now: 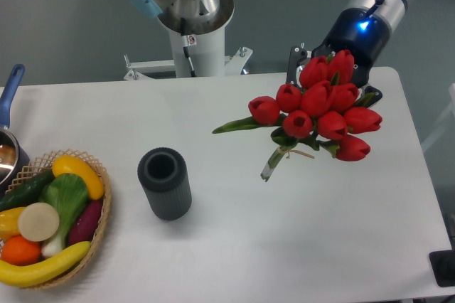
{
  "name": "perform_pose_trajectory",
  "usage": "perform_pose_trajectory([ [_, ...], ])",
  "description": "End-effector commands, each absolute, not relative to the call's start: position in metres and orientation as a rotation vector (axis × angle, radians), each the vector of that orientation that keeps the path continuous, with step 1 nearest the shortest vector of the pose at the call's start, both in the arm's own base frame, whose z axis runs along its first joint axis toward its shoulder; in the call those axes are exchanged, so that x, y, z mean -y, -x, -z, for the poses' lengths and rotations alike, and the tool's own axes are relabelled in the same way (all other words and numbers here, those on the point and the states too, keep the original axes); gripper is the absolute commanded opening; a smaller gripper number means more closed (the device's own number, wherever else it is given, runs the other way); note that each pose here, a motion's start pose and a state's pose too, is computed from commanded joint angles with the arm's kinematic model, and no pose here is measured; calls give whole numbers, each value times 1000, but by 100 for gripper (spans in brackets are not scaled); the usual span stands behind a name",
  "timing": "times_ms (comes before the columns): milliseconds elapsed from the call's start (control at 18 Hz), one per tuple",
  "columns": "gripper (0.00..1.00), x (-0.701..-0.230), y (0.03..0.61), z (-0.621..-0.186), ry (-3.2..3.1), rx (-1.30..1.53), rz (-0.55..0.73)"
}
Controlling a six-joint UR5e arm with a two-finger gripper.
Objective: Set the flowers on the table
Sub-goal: 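Hold the red tulip bouquet raised in the gripper above the table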
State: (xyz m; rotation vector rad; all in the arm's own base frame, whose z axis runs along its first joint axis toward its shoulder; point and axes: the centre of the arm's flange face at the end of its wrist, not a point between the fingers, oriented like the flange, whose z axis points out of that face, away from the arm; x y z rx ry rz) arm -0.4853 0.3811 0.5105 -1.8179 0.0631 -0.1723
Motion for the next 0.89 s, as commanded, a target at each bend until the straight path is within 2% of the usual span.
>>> perform_pose_trajectory([
  [444, 43, -378, 481, -503, 1821, -49, 185],
  [889, 43, -379, 473, -515, 1837, -66, 153],
])
